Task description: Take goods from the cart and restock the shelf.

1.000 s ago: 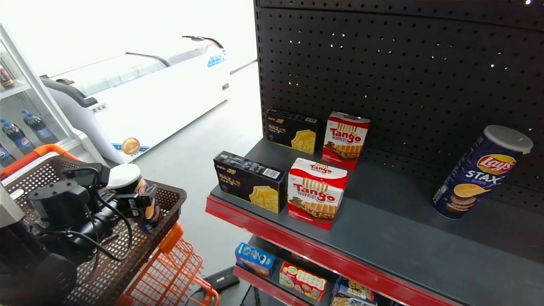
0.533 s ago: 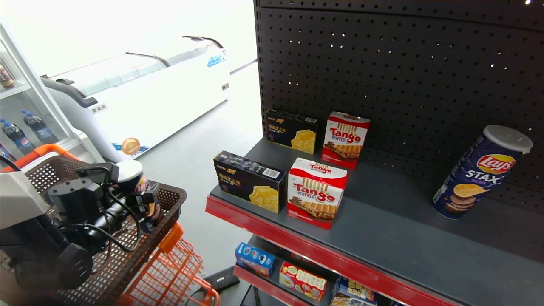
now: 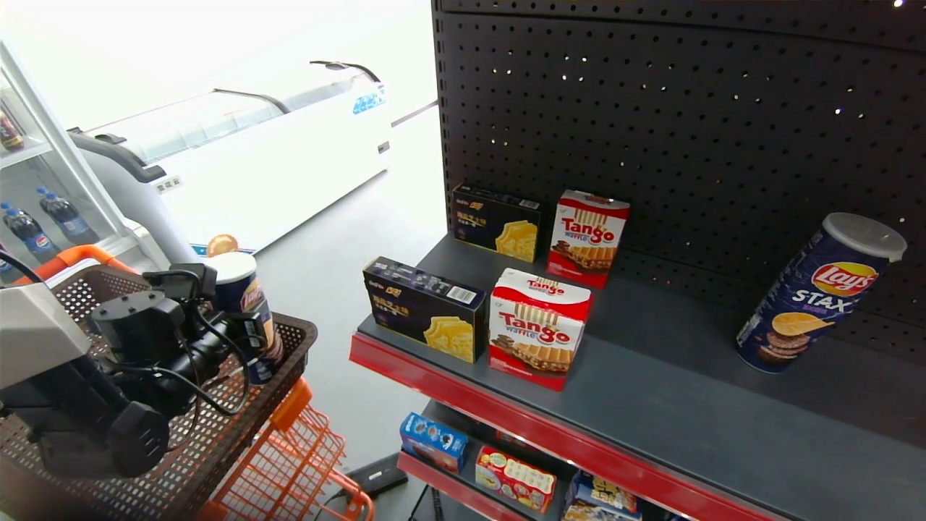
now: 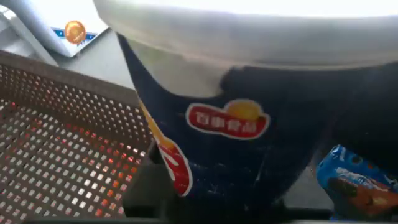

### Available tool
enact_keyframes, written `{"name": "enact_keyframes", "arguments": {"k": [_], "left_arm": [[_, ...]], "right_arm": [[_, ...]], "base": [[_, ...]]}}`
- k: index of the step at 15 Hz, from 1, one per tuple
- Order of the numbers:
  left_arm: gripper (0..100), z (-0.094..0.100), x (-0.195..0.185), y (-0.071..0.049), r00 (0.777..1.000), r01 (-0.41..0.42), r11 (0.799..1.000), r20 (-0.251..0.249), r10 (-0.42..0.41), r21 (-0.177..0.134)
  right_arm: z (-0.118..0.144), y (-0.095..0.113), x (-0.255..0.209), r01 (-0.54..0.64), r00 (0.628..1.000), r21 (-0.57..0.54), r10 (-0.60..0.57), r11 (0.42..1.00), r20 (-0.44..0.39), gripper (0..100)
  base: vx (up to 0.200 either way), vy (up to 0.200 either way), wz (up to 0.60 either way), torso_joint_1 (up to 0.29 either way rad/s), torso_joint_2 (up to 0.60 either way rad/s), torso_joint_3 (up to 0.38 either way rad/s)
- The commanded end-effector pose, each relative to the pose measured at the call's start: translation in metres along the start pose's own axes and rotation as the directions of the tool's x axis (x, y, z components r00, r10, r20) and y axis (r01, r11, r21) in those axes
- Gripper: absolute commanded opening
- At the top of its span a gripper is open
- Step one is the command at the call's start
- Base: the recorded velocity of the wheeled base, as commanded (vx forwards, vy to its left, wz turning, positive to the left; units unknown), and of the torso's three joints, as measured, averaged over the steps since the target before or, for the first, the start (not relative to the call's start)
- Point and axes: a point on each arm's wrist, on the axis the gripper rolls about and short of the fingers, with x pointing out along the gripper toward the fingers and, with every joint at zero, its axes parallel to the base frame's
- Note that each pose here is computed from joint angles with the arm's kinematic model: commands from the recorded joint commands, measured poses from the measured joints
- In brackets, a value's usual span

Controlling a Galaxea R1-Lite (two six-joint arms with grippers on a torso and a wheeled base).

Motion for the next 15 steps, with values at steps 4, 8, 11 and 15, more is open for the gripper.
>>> {"name": "enact_keyframes", "arguments": {"k": [4, 8, 11, 15], "left_arm": [[0, 0.091, -0.022, -0.005, 0.976, 0.051, 0.998, 0.209, -0.054, 0.023], [0, 0.145, -0.057, -0.023, 0.962, 0.116, 0.993, 0.244, -0.12, 0.033], [0, 0.159, -0.071, -0.054, 0.886, 0.394, 0.915, 0.23, -0.403, 0.087], [0, 0.163, -0.084, -0.069, 0.735, 0.625, 0.767, 0.223, -0.64, 0.142]], "right_arm": [[0.0, 0.0, 0.0, 0.001, 1.0, 0.0, -0.001, 1.0, -0.001, 100], [0.0, 0.0, 0.0, -0.001, 1.0, 0.0, 0.001, 1.0, -0.001, 100], [0.0, 0.0, 0.0, 0.001, 1.0, 0.0, -0.001, 1.0, -0.001, 100], [0.0, 0.0, 0.0, -0.001, 1.0, 0.0, 0.001, 1.0, -0.001, 100]], "base": [[0.0, 0.0, 0.0, 0.0, 0.0, 0.0], [0.0, 0.0, 0.0, 0.0, 0.0, 0.0], [0.0, 0.0, 0.0, 0.0, 0.0, 0.0], [0.0, 0.0, 0.0, 0.0, 0.0, 0.0]]}}
